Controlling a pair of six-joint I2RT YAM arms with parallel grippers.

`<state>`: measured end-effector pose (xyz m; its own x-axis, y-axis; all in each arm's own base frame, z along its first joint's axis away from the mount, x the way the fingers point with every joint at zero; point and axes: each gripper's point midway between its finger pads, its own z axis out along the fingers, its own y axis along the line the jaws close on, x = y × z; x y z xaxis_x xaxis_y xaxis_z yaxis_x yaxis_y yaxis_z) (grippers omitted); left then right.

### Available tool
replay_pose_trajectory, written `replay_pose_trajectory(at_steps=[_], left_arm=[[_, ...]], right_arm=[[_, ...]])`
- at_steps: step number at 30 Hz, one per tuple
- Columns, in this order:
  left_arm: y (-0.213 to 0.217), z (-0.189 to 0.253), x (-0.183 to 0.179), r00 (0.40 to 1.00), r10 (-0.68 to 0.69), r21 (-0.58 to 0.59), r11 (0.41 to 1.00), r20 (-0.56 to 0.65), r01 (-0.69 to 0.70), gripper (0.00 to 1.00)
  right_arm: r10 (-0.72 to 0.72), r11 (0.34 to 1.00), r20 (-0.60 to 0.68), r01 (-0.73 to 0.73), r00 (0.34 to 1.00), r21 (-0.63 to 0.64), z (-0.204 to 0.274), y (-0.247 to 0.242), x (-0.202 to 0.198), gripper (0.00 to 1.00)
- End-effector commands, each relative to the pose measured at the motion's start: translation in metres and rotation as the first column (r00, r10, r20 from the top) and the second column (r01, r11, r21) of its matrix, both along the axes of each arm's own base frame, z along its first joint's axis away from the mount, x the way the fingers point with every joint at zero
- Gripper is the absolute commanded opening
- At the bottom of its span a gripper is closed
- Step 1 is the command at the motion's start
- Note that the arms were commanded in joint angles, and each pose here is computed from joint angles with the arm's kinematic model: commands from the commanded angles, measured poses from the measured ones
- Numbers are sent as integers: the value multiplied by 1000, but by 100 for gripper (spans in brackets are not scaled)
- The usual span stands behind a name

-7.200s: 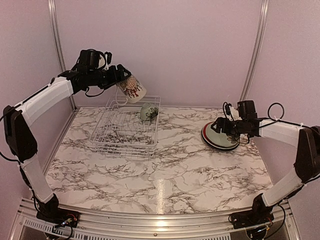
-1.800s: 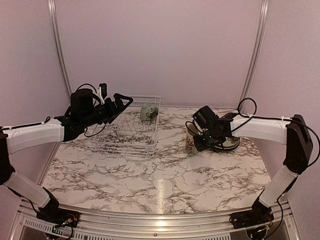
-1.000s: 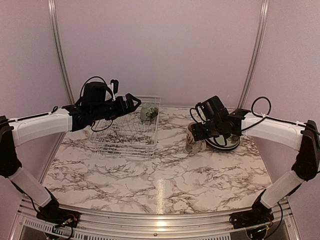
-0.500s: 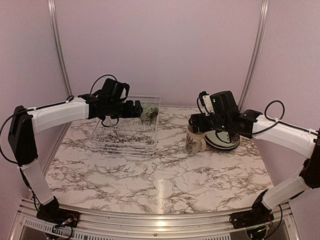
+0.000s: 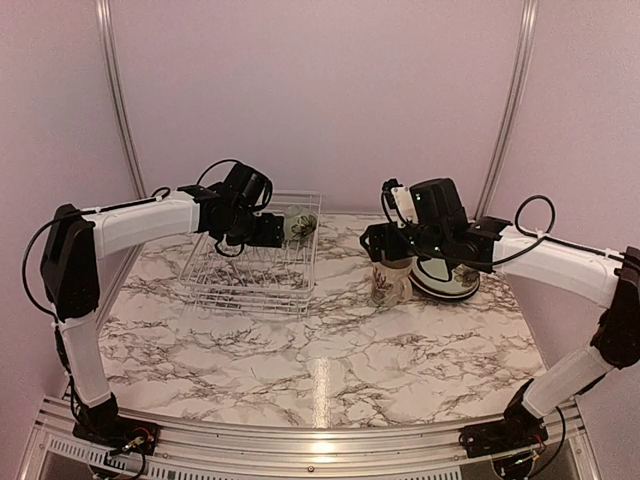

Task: Unload the mixed dishes from the dish rack
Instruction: Move the dish rack to the center of the board.

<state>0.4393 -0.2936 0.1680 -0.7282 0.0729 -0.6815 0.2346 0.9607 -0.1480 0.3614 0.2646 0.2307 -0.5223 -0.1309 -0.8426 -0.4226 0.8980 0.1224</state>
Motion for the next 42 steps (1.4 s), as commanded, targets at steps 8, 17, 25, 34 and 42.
replay_pose_trajectory(at_steps=[8, 17, 25, 34, 42], left_arm=[[12, -38, -16, 994, 2, 105, 994, -109, 10, 81], [14, -57, -13, 989, 16, 168, 986, -148, 9, 75], [8, -70, -8, 985, 21, 175, 985, -173, 9, 51], [9, -84, -7, 980, 33, 191, 982, -194, 4, 39], [12, -72, -9, 986, 52, 147, 989, -157, -29, 46]], right_arm=[[27, 998, 35, -29, 999, 60, 22, 17, 2, 91], [26, 998, 32, -28, 999, 63, 21, 16, 0, 91], [25, 998, 27, -26, 999, 63, 19, 16, 0, 91], [26, 998, 30, -27, 999, 58, 19, 16, 0, 91], [25, 998, 24, -26, 999, 58, 18, 16, -1, 91]])
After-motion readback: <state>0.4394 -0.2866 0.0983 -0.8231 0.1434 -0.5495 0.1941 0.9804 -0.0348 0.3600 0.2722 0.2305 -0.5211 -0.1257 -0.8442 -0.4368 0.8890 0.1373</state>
